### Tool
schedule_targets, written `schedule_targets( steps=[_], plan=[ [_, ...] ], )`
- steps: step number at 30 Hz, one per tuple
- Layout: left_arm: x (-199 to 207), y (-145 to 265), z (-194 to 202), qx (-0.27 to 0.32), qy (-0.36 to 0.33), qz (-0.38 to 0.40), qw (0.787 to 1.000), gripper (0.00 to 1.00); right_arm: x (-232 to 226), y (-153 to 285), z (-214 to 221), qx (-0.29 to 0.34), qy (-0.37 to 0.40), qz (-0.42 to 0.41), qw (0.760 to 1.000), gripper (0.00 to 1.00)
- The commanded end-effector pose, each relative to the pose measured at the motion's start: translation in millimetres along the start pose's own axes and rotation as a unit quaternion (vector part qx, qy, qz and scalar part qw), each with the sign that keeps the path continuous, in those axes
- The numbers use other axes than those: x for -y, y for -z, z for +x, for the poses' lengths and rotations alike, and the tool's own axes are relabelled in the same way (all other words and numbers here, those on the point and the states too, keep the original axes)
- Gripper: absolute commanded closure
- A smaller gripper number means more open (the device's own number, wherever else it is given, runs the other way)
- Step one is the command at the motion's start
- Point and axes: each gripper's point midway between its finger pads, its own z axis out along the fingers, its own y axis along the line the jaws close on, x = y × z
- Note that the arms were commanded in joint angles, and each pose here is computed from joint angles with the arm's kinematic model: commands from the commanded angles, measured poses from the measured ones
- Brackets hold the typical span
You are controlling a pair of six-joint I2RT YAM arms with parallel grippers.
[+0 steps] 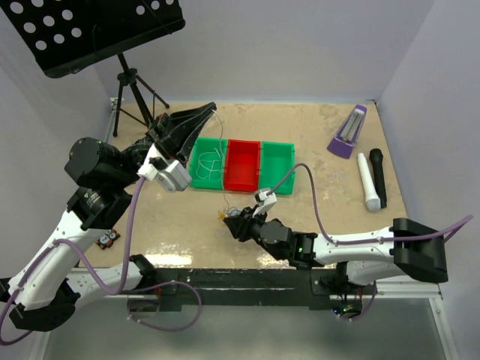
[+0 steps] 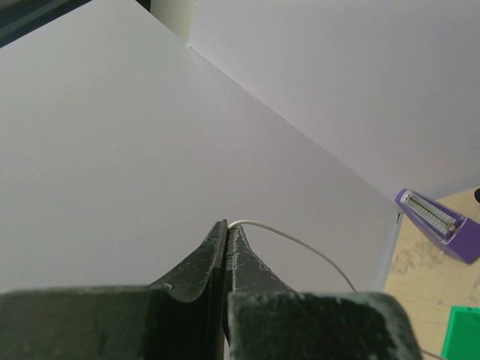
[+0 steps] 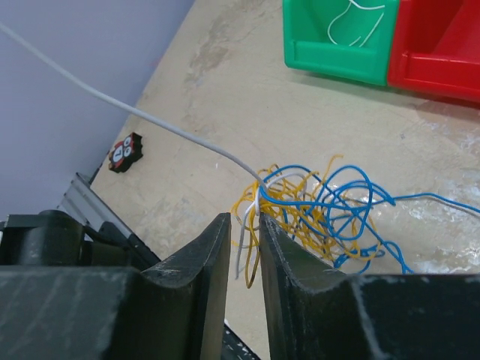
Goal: Untangle the cables
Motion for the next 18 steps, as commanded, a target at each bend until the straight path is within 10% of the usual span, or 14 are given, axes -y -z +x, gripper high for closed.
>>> schedule_targets(
  steps=[1,18],
  plan=[
    [-6,3,-11,0.017,-0.008,-0.009,1.000,1.00,-18,6,-21,0.022,-0.027,-0.034,0.999,0.72],
    [-12,2,-16,0.023,-0.005,-0.015,1.000,1.00,-11,9,-6,0.004,-0.029,-0.038,0.999,0.51]
  ],
)
